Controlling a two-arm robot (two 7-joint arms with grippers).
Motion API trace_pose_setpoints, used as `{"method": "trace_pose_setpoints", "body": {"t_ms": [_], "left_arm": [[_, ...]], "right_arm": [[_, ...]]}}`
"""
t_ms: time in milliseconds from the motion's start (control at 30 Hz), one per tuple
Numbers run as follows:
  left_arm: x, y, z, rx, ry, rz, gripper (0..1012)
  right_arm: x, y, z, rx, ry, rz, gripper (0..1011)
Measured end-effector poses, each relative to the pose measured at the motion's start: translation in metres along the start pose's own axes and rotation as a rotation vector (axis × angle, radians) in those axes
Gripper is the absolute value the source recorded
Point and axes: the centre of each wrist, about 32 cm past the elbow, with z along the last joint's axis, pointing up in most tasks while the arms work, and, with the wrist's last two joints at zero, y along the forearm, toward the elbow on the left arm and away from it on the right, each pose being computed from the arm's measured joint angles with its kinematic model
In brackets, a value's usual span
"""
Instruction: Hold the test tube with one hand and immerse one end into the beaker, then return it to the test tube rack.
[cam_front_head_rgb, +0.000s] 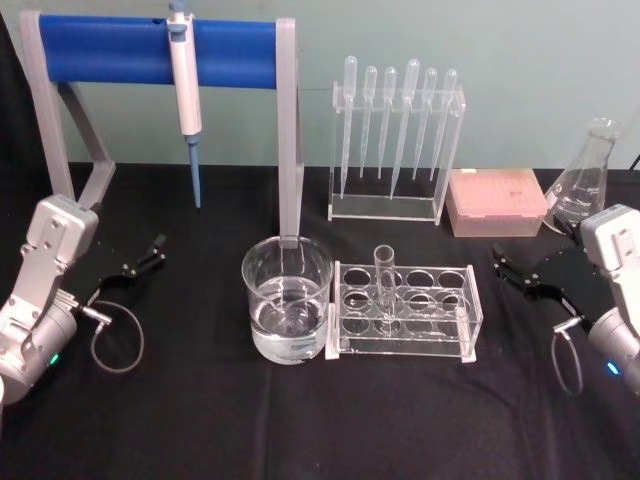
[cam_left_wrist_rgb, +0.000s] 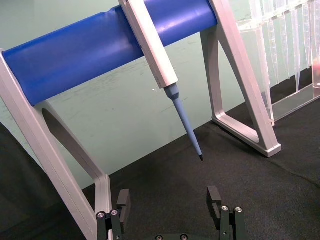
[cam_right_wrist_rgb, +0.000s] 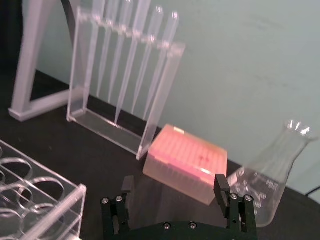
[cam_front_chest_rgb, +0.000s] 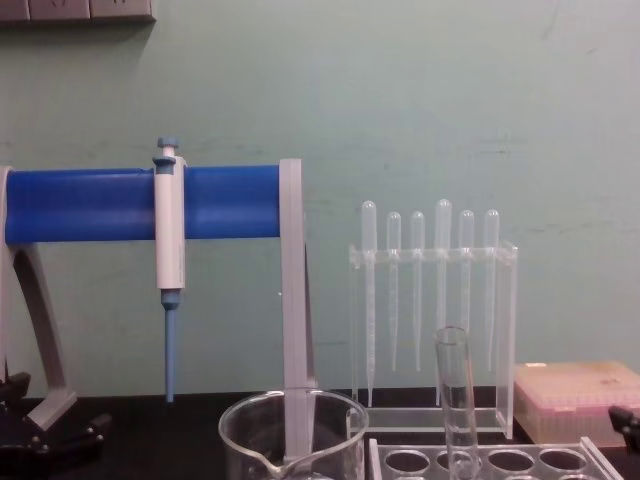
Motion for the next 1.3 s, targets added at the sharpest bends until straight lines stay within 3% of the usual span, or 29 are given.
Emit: {"method": "trace_pose_setpoints", "body": {"t_ms": [500, 700, 867, 1100, 1300], "left_arm": [[0.0, 0.0, 0.0, 0.0, 0.0, 0.0, 1000], [0.0, 0.0, 0.0, 0.0, 0.0, 0.0, 1000], [0.0, 0.0, 0.0, 0.0, 0.0, 0.0, 1000], [0.0, 0.0, 0.0, 0.0, 0.0, 0.0, 1000], [0.0, 0.0, 0.0, 0.0, 0.0, 0.0, 1000]], "right_arm": [[0.024, -0.024, 0.047, 0.101, 0.05, 0.103, 1002], [0.039, -0.036, 0.058, 0.125, 0.051, 0.241, 1003], [0.05, -0.042, 0.063, 0.143, 0.028, 0.4, 1003], [0.057, -0.039, 0.067, 0.133, -0.021, 0.601, 1002], [0.057, -0.031, 0.072, 0.127, -0.052, 0.717, 1002]]}}
